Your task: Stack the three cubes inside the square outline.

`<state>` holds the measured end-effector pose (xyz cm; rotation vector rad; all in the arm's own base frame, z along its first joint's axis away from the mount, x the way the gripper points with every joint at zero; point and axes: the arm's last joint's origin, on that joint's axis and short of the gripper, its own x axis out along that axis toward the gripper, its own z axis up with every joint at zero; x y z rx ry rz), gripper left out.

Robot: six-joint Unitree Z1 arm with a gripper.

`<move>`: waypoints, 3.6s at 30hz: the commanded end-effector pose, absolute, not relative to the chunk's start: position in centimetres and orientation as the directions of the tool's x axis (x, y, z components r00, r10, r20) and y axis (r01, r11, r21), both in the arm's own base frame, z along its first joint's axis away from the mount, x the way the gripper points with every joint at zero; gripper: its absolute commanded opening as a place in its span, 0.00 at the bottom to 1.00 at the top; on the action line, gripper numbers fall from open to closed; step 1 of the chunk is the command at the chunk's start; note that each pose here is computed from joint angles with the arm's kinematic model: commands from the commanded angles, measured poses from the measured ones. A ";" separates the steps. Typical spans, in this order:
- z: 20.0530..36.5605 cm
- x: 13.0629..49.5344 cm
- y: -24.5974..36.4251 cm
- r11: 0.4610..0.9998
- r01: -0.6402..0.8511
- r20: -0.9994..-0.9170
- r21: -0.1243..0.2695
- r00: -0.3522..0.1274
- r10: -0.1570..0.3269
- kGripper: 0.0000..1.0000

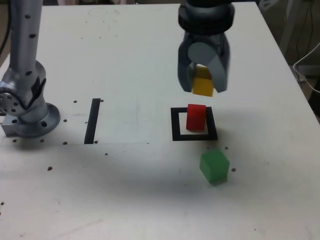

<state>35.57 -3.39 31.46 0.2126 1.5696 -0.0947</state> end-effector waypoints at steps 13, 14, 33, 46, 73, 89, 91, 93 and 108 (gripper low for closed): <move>28.6 35.2 -3.6 0.999 0.041 -0.999 0.014 -0.039 0.016 0.15; 28.4 35.3 -3.6 0.999 0.037 -0.999 0.014 -0.042 0.016 0.15; 26.3 35.7 -3.1 0.996 0.036 -0.996 0.076 -0.032 0.078 0.15; 26.3 35.6 -3.1 0.999 0.044 -0.999 0.032 -0.033 0.034 0.25; 26.9 34.9 -2.6 0.994 0.069 -0.995 0.088 -0.049 0.092 1.00; 31.9 31.5 -6.2 0.984 0.142 -0.990 0.110 -0.070 0.121 1.00; 32.4 31.5 -7.1 0.981 0.156 -0.991 0.111 -0.057 0.121 0.99; 32.8 31.6 -8.0 0.978 0.175 -0.992 0.113 -0.041 0.122 0.99; 31.8 32.6 -11.9 0.982 0.161 -0.992 0.103 -0.062 0.114 1.00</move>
